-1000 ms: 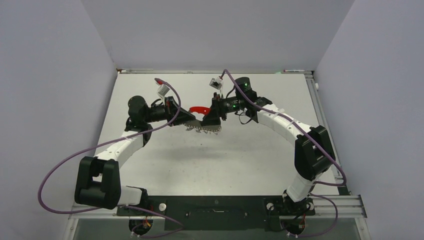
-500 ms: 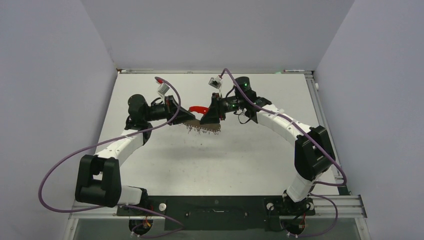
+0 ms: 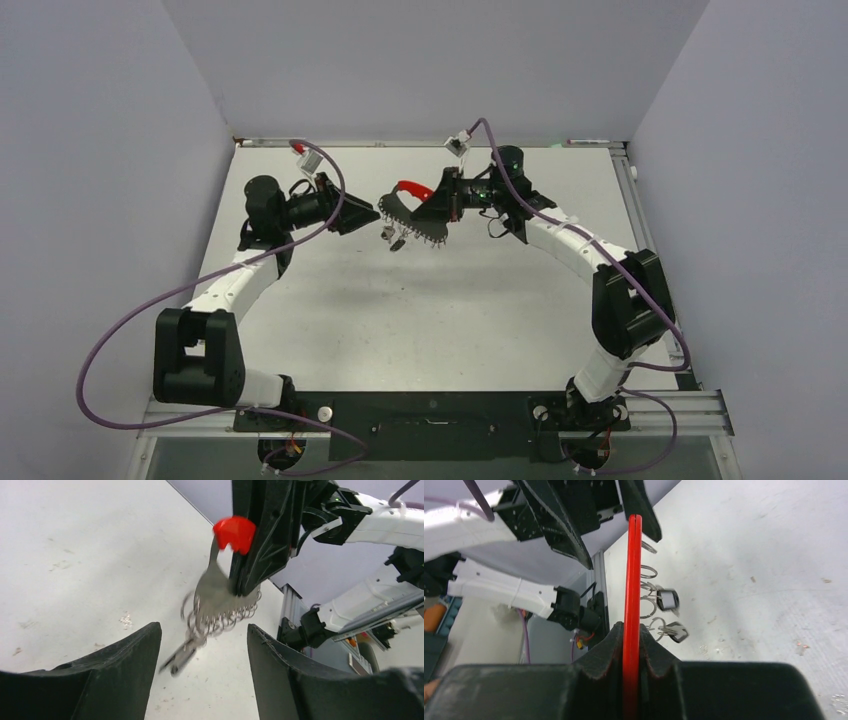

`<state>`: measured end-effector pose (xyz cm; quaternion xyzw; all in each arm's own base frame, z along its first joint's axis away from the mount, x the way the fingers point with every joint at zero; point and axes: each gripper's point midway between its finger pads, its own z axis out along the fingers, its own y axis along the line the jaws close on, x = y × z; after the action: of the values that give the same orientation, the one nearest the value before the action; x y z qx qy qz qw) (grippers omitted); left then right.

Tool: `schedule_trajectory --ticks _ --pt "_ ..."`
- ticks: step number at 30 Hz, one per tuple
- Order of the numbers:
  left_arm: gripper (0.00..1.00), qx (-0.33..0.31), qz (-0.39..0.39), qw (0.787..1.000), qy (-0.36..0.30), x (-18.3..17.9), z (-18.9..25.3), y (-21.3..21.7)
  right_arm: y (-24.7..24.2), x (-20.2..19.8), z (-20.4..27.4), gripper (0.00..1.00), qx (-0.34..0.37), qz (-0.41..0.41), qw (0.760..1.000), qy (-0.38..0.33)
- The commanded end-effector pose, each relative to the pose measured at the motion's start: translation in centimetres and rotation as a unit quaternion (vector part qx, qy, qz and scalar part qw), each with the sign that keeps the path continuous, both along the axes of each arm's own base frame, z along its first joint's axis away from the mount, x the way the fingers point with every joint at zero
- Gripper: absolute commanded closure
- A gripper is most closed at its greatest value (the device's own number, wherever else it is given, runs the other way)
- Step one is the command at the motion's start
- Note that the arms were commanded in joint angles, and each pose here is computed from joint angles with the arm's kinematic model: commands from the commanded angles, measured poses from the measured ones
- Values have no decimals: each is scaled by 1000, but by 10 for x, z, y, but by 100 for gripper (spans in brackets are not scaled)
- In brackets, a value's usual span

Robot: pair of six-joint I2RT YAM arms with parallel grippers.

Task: Remove the keys from the keyring

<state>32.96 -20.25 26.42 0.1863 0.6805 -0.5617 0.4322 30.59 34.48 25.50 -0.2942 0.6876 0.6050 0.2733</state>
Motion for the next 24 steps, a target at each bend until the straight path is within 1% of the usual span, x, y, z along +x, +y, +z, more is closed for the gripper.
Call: schedule_trajectory --ticks 1,4,7,13,17,19,24 --pt "38 23 54 997 -47 17 11 15 -15 23 60 95 61 -57 995 -58" --pt "38 42 79 994 -66 22 2 19 -22 35 66 95 66 -86 993 -55" --pt "38 55 88 991 -90 23 -2 20 -23 39 71 95 72 -93 991 -55" --pt "38 50 68 985 -152 18 0 11 -19 36 81 95 80 -87 991 -57" --pt "38 41 48 975 -214 7 3 -2 -11 28 86 95 84 -75 992 -57" --pt "38 49 36 969 -240 3 0 -11 -7 24 89 95 86 -66 992 -60" --pt "39 43 10 960 -276 -3 -2 -25 -1 16 94 95 90 -49 993 -64"
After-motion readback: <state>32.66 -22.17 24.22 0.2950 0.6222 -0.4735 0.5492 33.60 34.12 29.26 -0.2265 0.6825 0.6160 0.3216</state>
